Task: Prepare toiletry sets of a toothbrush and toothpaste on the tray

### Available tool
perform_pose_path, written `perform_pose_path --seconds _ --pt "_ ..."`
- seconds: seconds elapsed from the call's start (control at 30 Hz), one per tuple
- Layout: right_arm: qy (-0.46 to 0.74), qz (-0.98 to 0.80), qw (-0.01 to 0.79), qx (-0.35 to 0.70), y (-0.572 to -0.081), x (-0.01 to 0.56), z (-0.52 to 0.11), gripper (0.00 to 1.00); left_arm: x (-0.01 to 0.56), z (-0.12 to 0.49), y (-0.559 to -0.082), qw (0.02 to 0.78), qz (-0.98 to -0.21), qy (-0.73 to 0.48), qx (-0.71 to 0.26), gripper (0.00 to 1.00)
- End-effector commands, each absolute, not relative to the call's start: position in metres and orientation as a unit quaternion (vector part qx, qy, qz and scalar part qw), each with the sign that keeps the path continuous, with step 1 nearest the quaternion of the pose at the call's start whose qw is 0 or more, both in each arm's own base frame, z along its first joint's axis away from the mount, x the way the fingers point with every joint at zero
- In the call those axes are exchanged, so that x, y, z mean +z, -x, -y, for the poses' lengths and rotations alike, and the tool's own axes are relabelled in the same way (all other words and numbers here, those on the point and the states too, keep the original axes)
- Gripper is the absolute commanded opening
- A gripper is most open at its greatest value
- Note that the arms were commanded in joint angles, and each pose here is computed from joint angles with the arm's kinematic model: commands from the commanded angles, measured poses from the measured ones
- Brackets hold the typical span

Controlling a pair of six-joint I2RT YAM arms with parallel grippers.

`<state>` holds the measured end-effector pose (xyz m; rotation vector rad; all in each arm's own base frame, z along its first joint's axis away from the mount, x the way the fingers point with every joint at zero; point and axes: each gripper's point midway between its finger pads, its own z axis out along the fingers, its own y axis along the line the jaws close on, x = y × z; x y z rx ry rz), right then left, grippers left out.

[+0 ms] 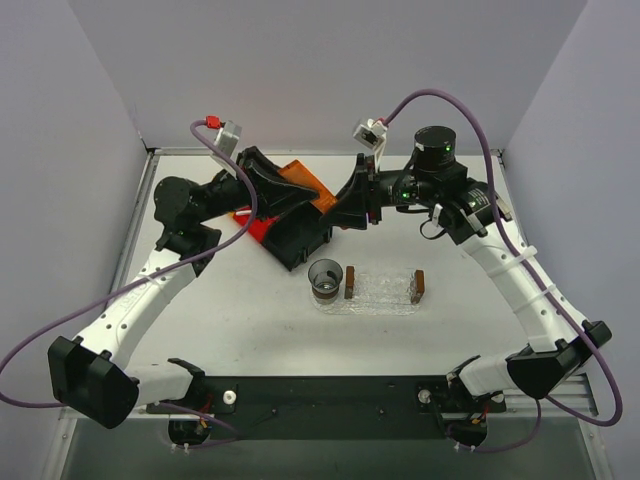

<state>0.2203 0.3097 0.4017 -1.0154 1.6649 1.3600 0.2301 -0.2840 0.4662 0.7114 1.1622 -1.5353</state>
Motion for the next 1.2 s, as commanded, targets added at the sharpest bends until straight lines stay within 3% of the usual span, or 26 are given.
perform_pose_path --seconds 0.0,0.03,0.1,0.17,0.2,0.3,0.4,0.7,1.17 --pt "0.415 -0.62 0.396 0.535 -0.218 0.413 -0.314 0.04 0.474 0.284 -0.223 0.533 -0.462 -0.308 -0.638 0.18" --pt "0.415 -0.623 0.394 0.533 -0.217 0.41 -0.314 0.06 0.472 0.285 -0.223 0.529 -0.467 -0.31 -0.637 0.08" --pt "0.42 -0.624 0.403 0.521 -0.219 0.408 -0.314 0.14 0.473 0.285 -0.222 0.534 -0.466 -0.323 -0.627 0.0" --pt "0.417 -0.639 0.405 0.504 -0.222 0.401 -0.311 0.22 0.465 0.287 -0.224 0.531 -0.48 -0.339 -0.611 0.0" --pt "0.427 -0.636 0.417 0.489 -0.223 0.4 -0.308 0.34 0.468 0.287 -0.223 0.535 -0.479 -0.349 -0.602 0.0" --pt "0.423 -0.658 0.431 0.449 -0.226 0.392 -0.296 0.5 0.452 0.288 -0.225 0.535 -0.503 -0.381 -0.562 0.0" --pt "0.435 -0.658 0.452 0.417 -0.226 0.393 -0.285 0.59 0.429 0.288 -0.225 0.526 -0.525 -0.412 -0.527 0.0" --pt "0.44 -0.647 0.474 0.403 -0.223 0.407 -0.28 0.61 0.387 0.297 -0.219 0.478 -0.566 -0.464 -0.486 0.0" --pt "0.454 -0.658 0.456 0.392 -0.23 0.389 -0.296 0.55 0.375 0.317 -0.214 0.453 -0.572 -0.485 -0.483 0.0"
